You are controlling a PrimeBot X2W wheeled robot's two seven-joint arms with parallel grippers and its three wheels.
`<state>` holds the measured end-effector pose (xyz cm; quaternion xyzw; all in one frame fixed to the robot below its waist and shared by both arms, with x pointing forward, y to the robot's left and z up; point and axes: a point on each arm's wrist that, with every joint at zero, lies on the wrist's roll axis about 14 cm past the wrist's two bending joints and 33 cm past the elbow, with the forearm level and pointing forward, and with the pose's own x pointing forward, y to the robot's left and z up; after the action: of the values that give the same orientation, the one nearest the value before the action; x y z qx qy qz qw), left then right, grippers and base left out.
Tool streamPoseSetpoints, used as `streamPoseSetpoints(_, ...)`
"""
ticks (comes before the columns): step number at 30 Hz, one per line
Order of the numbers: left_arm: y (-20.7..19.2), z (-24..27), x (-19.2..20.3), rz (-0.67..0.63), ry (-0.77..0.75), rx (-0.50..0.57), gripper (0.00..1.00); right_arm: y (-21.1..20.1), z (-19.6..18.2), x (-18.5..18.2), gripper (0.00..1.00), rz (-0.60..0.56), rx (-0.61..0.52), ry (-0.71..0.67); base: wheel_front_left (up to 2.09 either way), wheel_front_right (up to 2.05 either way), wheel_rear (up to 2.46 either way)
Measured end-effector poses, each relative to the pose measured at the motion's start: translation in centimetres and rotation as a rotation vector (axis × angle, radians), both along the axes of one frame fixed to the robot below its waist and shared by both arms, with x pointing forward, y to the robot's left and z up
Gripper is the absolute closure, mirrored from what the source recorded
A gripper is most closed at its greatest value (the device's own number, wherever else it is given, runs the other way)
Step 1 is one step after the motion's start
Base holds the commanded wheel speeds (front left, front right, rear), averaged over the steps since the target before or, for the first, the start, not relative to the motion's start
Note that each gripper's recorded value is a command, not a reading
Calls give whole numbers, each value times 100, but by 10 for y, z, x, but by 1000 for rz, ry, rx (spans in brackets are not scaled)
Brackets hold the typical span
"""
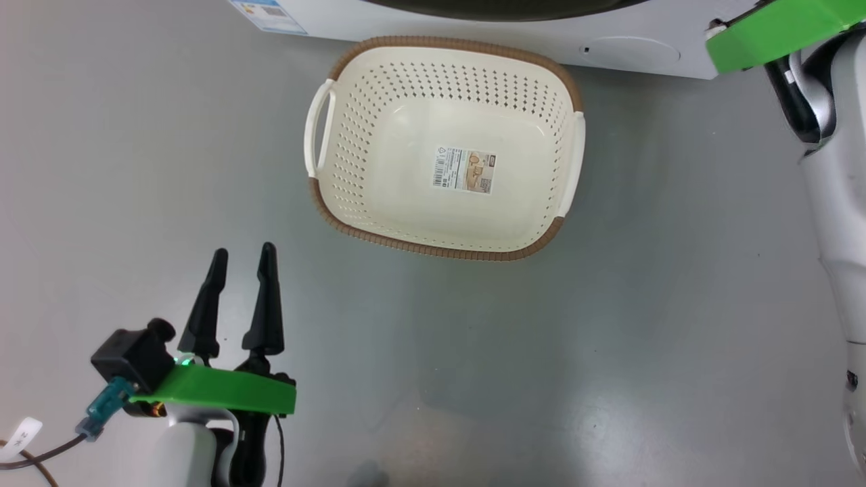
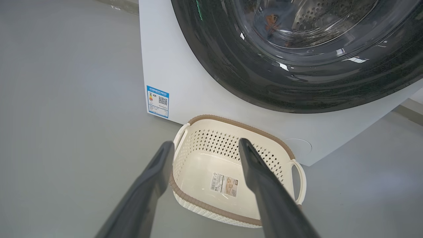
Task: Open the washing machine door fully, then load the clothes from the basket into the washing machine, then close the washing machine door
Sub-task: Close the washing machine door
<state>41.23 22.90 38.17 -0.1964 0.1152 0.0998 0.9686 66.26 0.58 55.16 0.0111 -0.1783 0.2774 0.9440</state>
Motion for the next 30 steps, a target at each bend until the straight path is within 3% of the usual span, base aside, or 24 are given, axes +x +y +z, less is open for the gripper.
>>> streamPoseSetpoints(12, 7, 19, 1, 13, -48, 26, 0, -27, 20, -9, 100, -69, 39, -26, 0, 0, 0)
streamPoseSetpoints(13, 9, 21, 1, 16, -55, 34, 0, -31, 20, -14, 94, -74, 39, -30, 0, 0, 0)
streamPoseSetpoints(14, 10, 24, 2, 16, -61, 40, 0, -35, 21, -20, 69, -79, 44, -32, 0, 0, 0)
streamPoseSetpoints(16, 13, 30, 3, 24, -78, 43, 0, -41, 19, -33, 51, -85, 55, -24, 0, 0, 0)
streamPoseSetpoints(19, 16, 34, 3, 36, -92, 44, 0, -47, 15, -48, 0, -92, 65, -9, 0, 0, 0)
streamPoseSetpoints(30, 17, 38, -25, 58, -84, 37, 0, -104, -23, -137, 0, -221, 49, 156, 0, 0, 0)
